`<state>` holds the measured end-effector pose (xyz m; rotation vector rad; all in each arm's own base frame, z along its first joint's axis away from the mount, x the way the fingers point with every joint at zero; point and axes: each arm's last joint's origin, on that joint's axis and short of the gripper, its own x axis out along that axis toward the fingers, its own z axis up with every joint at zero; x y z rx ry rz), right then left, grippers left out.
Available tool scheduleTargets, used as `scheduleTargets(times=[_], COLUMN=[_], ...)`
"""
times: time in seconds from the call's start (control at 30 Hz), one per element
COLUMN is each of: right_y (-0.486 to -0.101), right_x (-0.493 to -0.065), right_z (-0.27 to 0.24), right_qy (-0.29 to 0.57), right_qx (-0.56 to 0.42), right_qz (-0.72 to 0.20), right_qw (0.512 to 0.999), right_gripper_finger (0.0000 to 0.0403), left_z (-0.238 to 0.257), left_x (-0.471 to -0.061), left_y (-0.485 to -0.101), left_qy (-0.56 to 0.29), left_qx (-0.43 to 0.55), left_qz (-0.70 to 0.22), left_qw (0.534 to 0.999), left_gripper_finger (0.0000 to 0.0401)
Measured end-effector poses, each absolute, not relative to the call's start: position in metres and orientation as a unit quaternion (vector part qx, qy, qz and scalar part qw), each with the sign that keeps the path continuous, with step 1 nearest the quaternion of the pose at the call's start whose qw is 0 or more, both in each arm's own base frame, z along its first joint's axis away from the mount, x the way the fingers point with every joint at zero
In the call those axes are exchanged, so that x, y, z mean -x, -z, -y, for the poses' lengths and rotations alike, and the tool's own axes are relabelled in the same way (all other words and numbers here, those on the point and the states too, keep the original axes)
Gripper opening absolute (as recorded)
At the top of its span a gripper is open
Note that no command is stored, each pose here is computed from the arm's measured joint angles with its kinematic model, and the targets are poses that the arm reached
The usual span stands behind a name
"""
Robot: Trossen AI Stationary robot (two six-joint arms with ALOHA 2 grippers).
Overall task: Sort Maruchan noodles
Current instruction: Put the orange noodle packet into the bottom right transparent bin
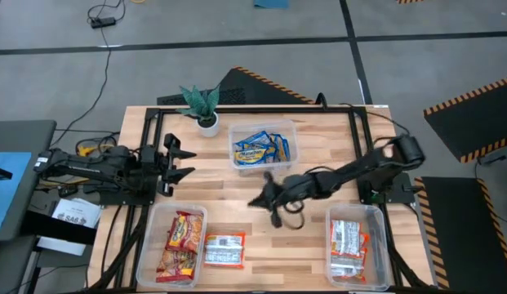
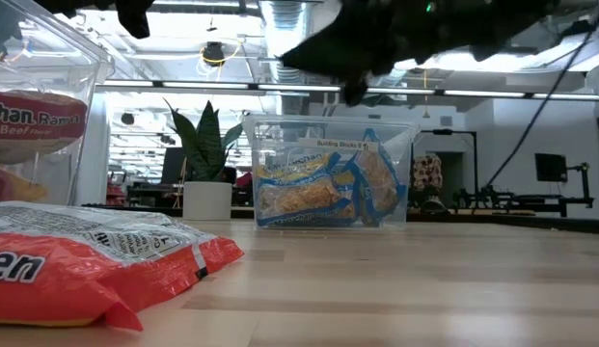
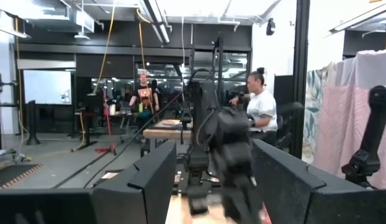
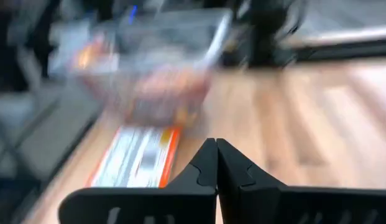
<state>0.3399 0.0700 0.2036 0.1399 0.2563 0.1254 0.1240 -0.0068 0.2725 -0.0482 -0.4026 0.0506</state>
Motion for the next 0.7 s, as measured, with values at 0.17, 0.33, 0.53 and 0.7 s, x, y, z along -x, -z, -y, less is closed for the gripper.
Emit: scheduleTargets(times=[0.17, 0.33, 0.53, 0.7], right_y=[-0.174, -0.151, -0.126, -0.109], right_x=[-0.369, -0.398, -0.429, -0.447], right_z=[-0.098, -0.118, -0.128, -0.135], right_qy=[-0.156, -0.209, -0.233, -0.277], right_qx=[-0.005, 0.049, 0.115, 0.131], right_qz=[-0.205, -0.214, -0.207, -0.209], right_qw=[0.966, 0.953, 0.943, 0.929], right_gripper_finger=[0.0008, 0.0007, 0.0007, 0.0007], left_z=[0.007, 0.007, 0.007, 0.007], left_x=[-0.124, -0.124, -0.124, -0.124], left_y=[-0.273, -0.273, -0.273, -0.272], left_qy=[-0.025, -0.025, -0.025, -0.025], left_qx=[0.024, 0.025, 0.025, 0.024], left_qz=[0.201, 0.200, 0.200, 0.198], left_qw=[0.979, 0.979, 0.979, 0.980], left_gripper_finger=[0.0194, 0.0194, 0.0194, 0.0194])
